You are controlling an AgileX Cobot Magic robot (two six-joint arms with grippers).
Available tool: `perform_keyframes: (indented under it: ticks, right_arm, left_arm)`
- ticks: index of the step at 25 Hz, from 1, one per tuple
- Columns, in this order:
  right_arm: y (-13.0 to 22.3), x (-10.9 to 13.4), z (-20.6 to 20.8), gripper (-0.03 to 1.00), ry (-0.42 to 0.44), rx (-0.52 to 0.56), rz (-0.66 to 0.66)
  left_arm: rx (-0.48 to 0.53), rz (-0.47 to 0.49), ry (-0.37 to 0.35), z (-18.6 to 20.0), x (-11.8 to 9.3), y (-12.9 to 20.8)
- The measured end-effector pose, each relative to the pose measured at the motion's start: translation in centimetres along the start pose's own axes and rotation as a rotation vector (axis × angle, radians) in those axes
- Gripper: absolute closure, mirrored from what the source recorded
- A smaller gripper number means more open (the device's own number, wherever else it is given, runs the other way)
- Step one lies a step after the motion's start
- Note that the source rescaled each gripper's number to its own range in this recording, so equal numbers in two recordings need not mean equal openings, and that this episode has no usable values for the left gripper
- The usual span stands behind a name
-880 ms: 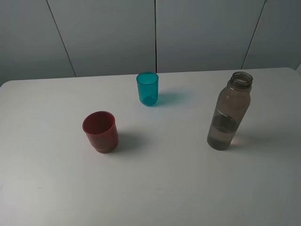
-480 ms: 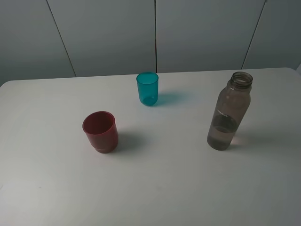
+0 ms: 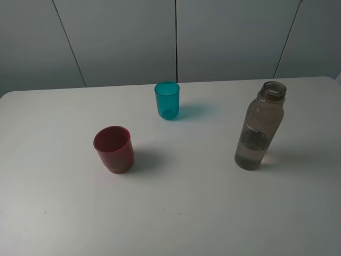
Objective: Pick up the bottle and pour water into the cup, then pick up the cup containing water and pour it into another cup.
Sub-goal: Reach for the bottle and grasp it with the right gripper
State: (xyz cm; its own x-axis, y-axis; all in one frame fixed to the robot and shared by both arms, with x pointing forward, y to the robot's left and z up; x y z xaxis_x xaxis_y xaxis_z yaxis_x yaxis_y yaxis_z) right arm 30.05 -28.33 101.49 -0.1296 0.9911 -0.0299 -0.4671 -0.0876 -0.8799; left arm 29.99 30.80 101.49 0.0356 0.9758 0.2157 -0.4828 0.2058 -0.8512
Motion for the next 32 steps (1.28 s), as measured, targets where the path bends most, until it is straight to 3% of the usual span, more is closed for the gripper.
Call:
perform_keyframes:
  ticks: [32]
  right_arm:
    - [0.00,0.00,0.00,-0.03,0.000,0.000,0.000]
  left_arm:
    - [0.000,0.003,0.000,0.00,0.00,0.00]
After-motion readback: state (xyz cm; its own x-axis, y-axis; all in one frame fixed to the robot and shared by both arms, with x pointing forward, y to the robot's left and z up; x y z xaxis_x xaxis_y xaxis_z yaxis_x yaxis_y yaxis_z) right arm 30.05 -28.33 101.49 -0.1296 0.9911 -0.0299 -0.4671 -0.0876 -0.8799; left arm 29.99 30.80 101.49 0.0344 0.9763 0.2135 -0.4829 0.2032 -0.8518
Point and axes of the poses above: a point on each arm's last joint axis where the gripper is mounted, z pointing back along that axis away from the gripper, x along the wrist's bending axis when the last joint is at zero, y = z × x, the point moved 8 cm from there along -z, pointing out along that axis toward the gripper
